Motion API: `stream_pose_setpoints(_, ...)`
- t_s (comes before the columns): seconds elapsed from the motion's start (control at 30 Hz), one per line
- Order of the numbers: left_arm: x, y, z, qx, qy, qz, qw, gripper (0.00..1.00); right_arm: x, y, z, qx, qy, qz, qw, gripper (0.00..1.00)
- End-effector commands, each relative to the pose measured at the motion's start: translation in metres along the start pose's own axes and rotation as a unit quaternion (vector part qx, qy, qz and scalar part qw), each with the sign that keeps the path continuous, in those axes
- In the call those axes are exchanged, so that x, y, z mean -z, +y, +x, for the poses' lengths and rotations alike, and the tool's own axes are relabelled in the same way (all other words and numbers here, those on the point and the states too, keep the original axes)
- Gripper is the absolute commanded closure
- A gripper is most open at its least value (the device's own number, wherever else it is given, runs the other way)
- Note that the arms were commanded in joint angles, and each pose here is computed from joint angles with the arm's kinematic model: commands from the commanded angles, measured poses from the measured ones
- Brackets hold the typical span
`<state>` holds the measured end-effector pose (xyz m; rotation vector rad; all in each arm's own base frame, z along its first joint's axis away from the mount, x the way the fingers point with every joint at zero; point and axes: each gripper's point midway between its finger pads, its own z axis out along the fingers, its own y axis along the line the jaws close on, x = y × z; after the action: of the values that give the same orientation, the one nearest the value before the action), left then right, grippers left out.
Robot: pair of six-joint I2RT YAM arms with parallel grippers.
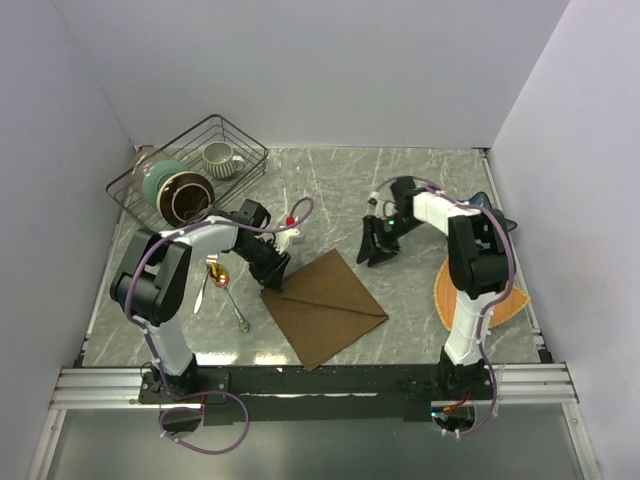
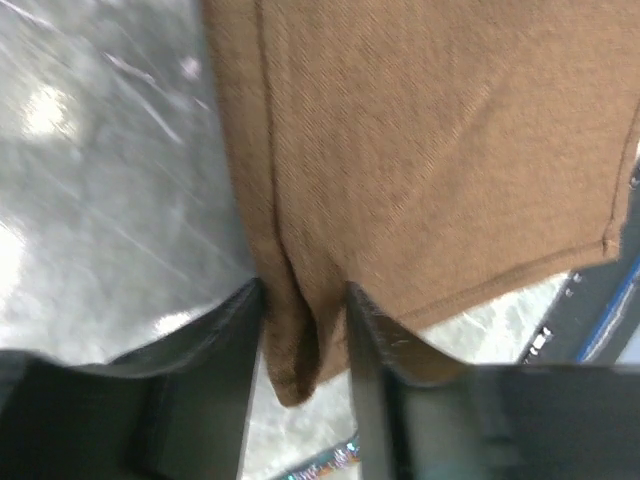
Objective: Fold the napkin into a case and place the utensils inside
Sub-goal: Rotate the upper triangle-folded napkin at the center of the board, then pick up the upper triangle-folded napkin from the center of the board.
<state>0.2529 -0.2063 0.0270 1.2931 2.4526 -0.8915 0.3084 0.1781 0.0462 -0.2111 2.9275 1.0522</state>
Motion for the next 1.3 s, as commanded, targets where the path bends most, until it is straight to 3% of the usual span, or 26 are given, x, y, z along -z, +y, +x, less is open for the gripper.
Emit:
stream_pose_setpoints(0.0, 0.02, -0.023, -0.005, -0.001, -0.016, 0.015, 1.0, 0.49, -0.026, 0.032, -0.019, 0.049, 0.0, -0.021, 0.999, 0.49)
stream_pose_setpoints(0.03, 0.023, -0.02, -0.01, -0.005, -0.029, 0.009, 1.0, 0.42, -0.029, 0.036, -0.025, 0.056, -0.004, -0.021, 0.998, 0.49)
stream_pose_setpoints(0.23, 0.045, -0.003, -0.048, -0.004, -0.108, -0.017, 0.994, 0.31, -0.053, 0.038, -0.038, 0.063, -0.004, -0.019, 0.998, 0.62)
stream_pose_setpoints(0.4, 0.055, 0.018, -0.098, -0.008, -0.179, -0.017, 0.984, 0.3, -0.056, 0.041, -0.039, 0.071, -0.005, -0.022, 0.997, 0.79)
stream_pose_setpoints(0.6, 0.036, 0.035, -0.147, 0.045, -0.232, 0.044, 0.971, 0.26, -0.047, 0.059, -0.039, 0.099, -0.022, -0.037, 0.994, 0.97)
stream_pose_setpoints(0.87, -0.001, 0.047, -0.154, 0.095, -0.216, 0.102, 0.966, 0.21, -0.044, 0.074, -0.036, 0.131, -0.035, -0.039, 0.99, 1.0)
stream_pose_setpoints(1.27, -0.016, 0.014, -0.144, 0.095, -0.211, 0.201, 0.952, 0.26, -0.04, 0.084, -0.034, 0.16, -0.043, -0.04, 0.985, 1.0)
